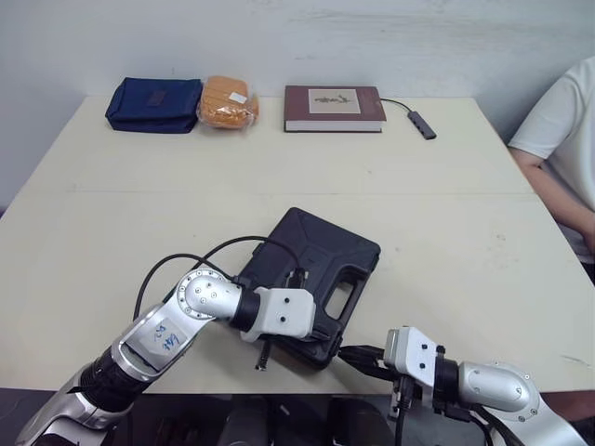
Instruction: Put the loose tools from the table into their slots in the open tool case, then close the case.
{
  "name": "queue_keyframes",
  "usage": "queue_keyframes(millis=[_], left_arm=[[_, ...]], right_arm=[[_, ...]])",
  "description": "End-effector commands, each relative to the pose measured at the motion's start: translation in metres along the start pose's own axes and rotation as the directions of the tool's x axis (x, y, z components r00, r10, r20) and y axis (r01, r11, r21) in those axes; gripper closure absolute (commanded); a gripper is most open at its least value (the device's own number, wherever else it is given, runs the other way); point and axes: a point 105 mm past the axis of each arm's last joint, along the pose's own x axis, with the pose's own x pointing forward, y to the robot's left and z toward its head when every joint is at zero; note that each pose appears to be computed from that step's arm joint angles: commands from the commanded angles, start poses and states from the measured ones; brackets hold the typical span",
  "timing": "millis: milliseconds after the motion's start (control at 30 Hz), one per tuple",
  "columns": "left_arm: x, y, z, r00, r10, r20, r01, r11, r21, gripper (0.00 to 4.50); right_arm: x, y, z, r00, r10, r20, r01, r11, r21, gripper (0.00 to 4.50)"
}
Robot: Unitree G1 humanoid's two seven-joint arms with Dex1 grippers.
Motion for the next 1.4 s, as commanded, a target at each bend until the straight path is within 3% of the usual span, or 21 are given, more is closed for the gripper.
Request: queue_keyframes(millis=[33, 400, 933, 1400], left_arm=[[0.009, -0.022, -0.056, 0.979, -0.102, -0.176, 0.068, 0.98, -0.189, 4.45], [0.006, -0.029, -0.069, 0.963, -0.133, -0.237, 0.074, 0.967, -0.243, 4.45], [0.005, -0.03, -0.074, 0.959, -0.129, -0.251, 0.06, 0.963, -0.263, 4.45], [0.006, -0.031, -0.075, 0.96, -0.126, -0.251, 0.056, 0.961, -0.269, 4.45]], right_arm=[[0.003, 0.0, 0.019, 0.997, 0.003, 0.073, -0.001, 0.999, -0.034, 4.5], [0.012, -0.009, 0.028, 0.995, 0.015, 0.094, -0.012, 0.999, -0.033, 4.5], [0.008, 0.016, 0.029, 0.987, 0.153, 0.054, -0.157, 0.985, 0.066, 4.5], [0.003, 0.012, 0.028, 0.987, 0.153, 0.048, -0.155, 0.987, 0.036, 4.5]])
